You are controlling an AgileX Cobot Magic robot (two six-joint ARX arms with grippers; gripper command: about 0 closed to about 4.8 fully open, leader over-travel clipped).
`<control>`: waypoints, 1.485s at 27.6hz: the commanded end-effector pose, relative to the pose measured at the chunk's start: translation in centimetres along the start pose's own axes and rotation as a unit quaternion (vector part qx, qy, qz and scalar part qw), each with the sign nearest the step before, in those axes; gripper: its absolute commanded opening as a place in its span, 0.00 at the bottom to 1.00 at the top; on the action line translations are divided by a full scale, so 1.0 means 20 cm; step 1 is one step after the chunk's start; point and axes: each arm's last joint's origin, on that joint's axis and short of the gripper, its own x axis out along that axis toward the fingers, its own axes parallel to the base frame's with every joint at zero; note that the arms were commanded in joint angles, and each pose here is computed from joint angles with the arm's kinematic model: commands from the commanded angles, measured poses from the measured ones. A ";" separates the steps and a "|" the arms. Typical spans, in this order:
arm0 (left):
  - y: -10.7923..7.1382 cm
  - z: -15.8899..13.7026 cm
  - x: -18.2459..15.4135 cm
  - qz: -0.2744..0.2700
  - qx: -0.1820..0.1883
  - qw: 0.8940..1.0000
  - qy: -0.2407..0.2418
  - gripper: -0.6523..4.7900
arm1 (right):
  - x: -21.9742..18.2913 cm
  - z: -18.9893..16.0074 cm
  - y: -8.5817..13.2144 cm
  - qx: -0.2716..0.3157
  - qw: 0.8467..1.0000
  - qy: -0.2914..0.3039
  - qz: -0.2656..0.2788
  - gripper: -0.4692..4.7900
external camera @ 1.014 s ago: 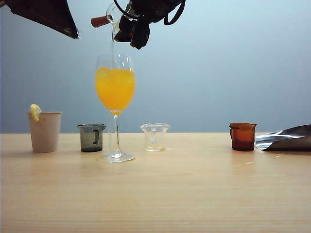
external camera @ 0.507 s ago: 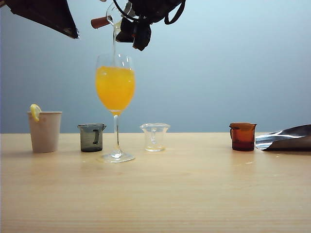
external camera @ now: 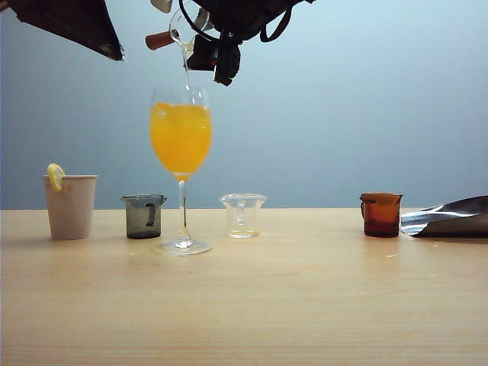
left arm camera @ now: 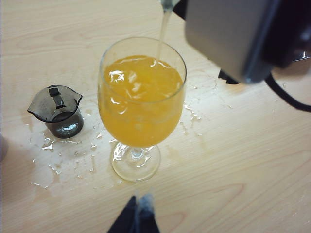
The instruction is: Pick up the third measuring cup from the left, pour the pineapple juice inside into the goblet, and finally put the measuring cup back in its original place.
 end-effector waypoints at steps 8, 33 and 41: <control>0.00 0.01 -0.01 -0.001 0.002 1.000 -0.009 0.11 | 0.00 0.01 -0.03 -0.070 0.997 -0.010 -0.024 0.46; 0.00 0.01 -0.01 -0.001 0.002 1.000 -0.009 0.11 | 0.00 0.02 -0.03 -0.161 0.986 -0.031 -0.025 0.46; 0.00 0.01 -0.01 -0.001 0.002 1.000 -0.009 0.11 | 0.00 0.02 -0.05 -0.211 0.976 -0.031 -0.038 0.46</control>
